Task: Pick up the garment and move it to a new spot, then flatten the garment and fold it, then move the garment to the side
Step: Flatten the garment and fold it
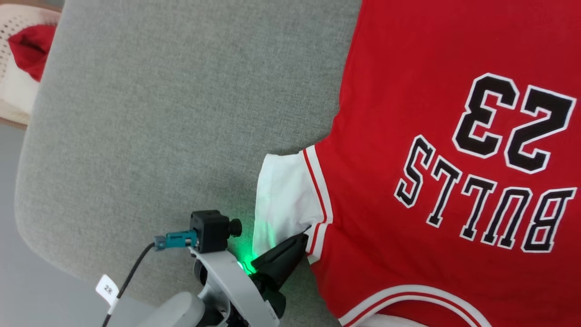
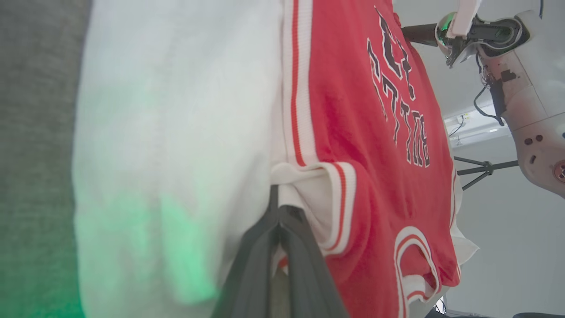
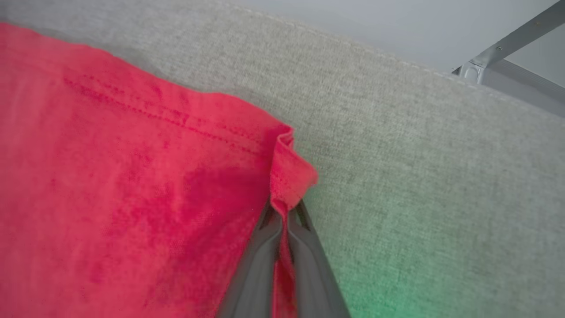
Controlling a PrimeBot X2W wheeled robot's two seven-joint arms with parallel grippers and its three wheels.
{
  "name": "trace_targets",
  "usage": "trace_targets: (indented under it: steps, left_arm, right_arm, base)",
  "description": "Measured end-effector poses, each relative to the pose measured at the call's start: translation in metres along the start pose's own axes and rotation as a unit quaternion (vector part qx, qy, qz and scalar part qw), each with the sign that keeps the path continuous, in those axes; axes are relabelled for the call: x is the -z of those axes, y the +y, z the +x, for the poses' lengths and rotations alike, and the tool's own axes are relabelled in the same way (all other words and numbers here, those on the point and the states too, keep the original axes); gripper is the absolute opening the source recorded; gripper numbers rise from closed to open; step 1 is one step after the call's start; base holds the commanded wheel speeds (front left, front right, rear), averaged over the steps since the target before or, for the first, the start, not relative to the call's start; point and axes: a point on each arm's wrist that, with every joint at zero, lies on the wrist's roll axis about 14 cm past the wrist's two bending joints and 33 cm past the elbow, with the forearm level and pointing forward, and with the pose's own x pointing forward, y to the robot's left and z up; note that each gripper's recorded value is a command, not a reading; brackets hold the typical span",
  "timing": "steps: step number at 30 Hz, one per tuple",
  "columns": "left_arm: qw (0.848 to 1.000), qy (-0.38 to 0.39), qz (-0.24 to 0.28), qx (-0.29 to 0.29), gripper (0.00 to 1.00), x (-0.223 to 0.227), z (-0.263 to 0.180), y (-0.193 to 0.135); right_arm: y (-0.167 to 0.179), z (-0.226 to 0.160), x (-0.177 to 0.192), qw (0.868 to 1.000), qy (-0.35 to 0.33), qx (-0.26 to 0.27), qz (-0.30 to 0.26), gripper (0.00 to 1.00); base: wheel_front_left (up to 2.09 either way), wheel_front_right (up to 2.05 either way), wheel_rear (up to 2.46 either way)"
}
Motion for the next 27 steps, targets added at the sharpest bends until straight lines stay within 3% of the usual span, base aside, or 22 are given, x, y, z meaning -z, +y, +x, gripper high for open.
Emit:
trace_targets:
  steps: [10, 17, 27]
  left_arm:
    - [0.999, -0.021, 0.021, -0.022, 0.0, -0.015, -0.018, 0.009]
    - [0.999, -0.015, 0.038, -0.022, 0.0, -0.012, -0.035, 0.003]
    - [0.997, 0.011, 0.074, 0.017, 0.0, -0.007, -0.03, -0.024]
  right_arm:
    - [0.014, -0.043, 0.039, 0.999, -0.003, -0.033, -0.014, 0.0]
    - [0.015, -0.096, 0.105, 0.998, 0.029, -0.051, -0.031, 0.0]
    - [0.018, -0.167, 0.208, 0.995, 0.073, -0.07, 0.003, 0.0]
  base:
    - [0.0, 0.0, 0.0]
    - [0.0, 0.0, 0.0]
    - [0.0, 0.0, 0.0]
